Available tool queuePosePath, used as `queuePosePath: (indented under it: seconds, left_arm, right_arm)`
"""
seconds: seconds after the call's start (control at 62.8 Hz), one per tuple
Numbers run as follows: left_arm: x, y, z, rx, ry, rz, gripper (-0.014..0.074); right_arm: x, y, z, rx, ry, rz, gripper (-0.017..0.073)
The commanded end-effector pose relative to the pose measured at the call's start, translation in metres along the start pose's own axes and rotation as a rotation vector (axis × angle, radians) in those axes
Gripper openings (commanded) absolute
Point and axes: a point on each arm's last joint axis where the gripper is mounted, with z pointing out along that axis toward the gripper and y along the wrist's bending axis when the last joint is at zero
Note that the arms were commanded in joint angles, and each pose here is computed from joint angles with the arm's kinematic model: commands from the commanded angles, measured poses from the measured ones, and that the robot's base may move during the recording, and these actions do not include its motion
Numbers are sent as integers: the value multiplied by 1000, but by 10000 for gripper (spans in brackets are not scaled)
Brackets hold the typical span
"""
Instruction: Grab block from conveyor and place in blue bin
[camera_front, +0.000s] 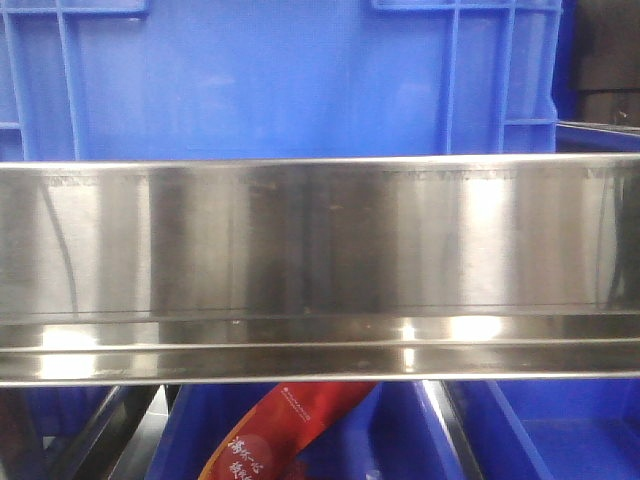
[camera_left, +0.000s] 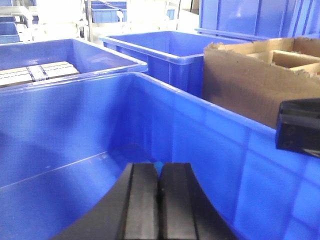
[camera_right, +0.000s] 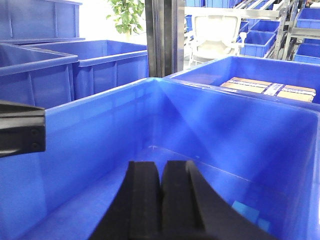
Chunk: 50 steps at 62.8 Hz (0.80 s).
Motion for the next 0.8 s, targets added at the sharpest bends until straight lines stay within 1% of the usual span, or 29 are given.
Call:
queuePosePath:
  seconds: [0.0,0.064,0.143,0.239,0.302,0.35,0.382,0.493,0.525,0.652,0.78]
  left_arm:
    - [-20,-3,-22,9,-81,4,-111]
    - [-26,-4,-38,11,-116,5,-111]
    - [-24,1,-57,-10,-146,4,-111]
    - [-11,9,-81,-49,-148,1,-111]
    - [3,12,-97,-66,-143,0,-111]
    - [15,13,-114,-82,-150,-1,-111]
    - [24,14,-129,-95,-165,-1,-111]
    - [56,18,-154,-138,-159,-4,-111]
    - [66,19,-162,-152,-161,-7,-111]
    - [98,20,-182,-190,-172,-9,-111]
    - [120,18,-199,-215,-211,-5,-111]
  right_arm:
    - [-19,0,-18,3,-88,-3,-162]
    - [-25,-5,-32,21,-124,-2,-162]
    - [-25,-15,-45,62,-142,-1,-162]
    - [-16,-31,-67,141,-152,1,-162]
    - [-11,-36,-86,176,-172,0,-162]
    - [-3,-38,-103,205,-184,0,-162]
    - [8,-40,-114,226,-181,0,-162]
    - [38,-40,-141,262,-177,2,-162]
    - [52,-40,-146,270,-162,4,-162]
    - [91,-37,-166,275,-143,7,-162]
    - [115,-34,-180,274,-156,5,-162]
